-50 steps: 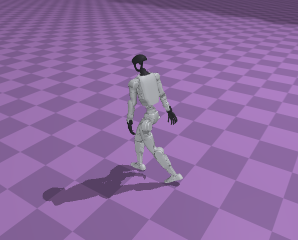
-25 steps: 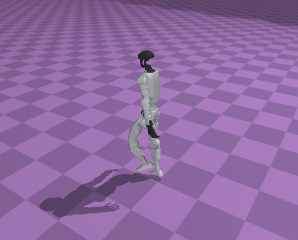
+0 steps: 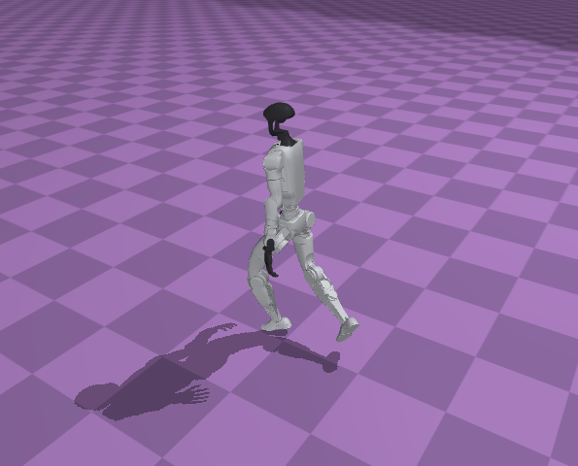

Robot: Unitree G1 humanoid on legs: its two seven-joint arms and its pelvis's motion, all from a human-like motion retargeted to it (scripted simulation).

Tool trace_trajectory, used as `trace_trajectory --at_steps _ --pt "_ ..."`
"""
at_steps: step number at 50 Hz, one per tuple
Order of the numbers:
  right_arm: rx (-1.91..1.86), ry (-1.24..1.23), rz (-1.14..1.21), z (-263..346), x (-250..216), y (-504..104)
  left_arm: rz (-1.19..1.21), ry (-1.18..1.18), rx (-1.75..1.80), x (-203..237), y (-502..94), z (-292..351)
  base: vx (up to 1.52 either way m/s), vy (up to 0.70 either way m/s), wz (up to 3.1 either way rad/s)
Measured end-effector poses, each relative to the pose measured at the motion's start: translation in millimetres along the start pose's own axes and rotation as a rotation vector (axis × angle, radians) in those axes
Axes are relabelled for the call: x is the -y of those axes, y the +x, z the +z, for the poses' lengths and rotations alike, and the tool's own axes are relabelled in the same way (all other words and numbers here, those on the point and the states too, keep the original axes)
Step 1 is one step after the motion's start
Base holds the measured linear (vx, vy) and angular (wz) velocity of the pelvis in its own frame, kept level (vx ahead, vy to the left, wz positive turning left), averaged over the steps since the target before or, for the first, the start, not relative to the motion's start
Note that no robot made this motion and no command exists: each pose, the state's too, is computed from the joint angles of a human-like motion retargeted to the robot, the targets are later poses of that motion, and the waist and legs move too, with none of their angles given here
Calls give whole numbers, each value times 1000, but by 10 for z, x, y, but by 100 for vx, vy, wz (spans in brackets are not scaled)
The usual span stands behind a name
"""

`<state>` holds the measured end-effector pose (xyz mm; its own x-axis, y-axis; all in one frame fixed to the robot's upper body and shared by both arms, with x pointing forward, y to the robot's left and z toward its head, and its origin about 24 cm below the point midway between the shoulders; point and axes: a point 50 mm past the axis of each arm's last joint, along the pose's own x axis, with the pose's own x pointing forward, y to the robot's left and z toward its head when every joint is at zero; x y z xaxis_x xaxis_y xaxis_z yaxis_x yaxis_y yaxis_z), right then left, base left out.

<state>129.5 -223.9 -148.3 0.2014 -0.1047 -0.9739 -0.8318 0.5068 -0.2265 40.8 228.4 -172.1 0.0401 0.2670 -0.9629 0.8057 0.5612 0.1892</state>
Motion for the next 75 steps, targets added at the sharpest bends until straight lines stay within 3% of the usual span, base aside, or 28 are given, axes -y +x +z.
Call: trace_trajectory --at_steps 7,12,18,22,27,30,33,36,41,45,52,57,60,65,75 --pt "-124 -26 -209 -390 -83 -1 -385 -467 -58 600 -52 -69 86 -20 -73" --pt "-217 -70 -166 -661 -233 -4 -403 -552 -50 537 -53 -15 77 -21 -61" --pt "-340 174 155 -974 -960 -53 -223 -502 45 29 -16 124 79 -23 21" --pt "-412 532 464 -1014 -1567 -200 -146 -514 117 -569 -82 287 81 -44 63" --pt "-519 873 711 -967 -2104 -440 130 -542 315 -1374 -351 670 105 -71 -31" --pt "-579 890 754 -1020 -2212 -527 308 -562 548 -1706 -643 907 139 -50 -88" --pt "-680 781 786 -1208 -2260 -636 431 -602 602 -1609 -647 714 150 -18 -90" --pt "-751 672 672 -1283 -2041 -574 417 -672 493 -1106 -386 500 72 9 48" --pt "-466 743 502 -834 -1579 -197 -92 -414 151 -164 -33 130 53 3 11" --pt "-249 752 370 -402 -1056 16 -258 -306 -48 341 -7 -201 58 42 25" --pt "107 445 -110 135 305 3 -516 -627 -252 1280 -230 -525 40 63 47" --pt "187 393 -240 379 784 -155 -679 -710 -339 1523 -366 -642 84 5 -56" --pt "221 468 -204 455 668 -125 -648 -644 -340 1406 -320 -603 81 5 51" --pt "124 588 8 340 -125 67 -472 -552 -167 923 -121 -287 105 -3 7" --pt "-442 543 27 -317 -1131 8 67 -441 187 -747 -125 463 63 -4 32"
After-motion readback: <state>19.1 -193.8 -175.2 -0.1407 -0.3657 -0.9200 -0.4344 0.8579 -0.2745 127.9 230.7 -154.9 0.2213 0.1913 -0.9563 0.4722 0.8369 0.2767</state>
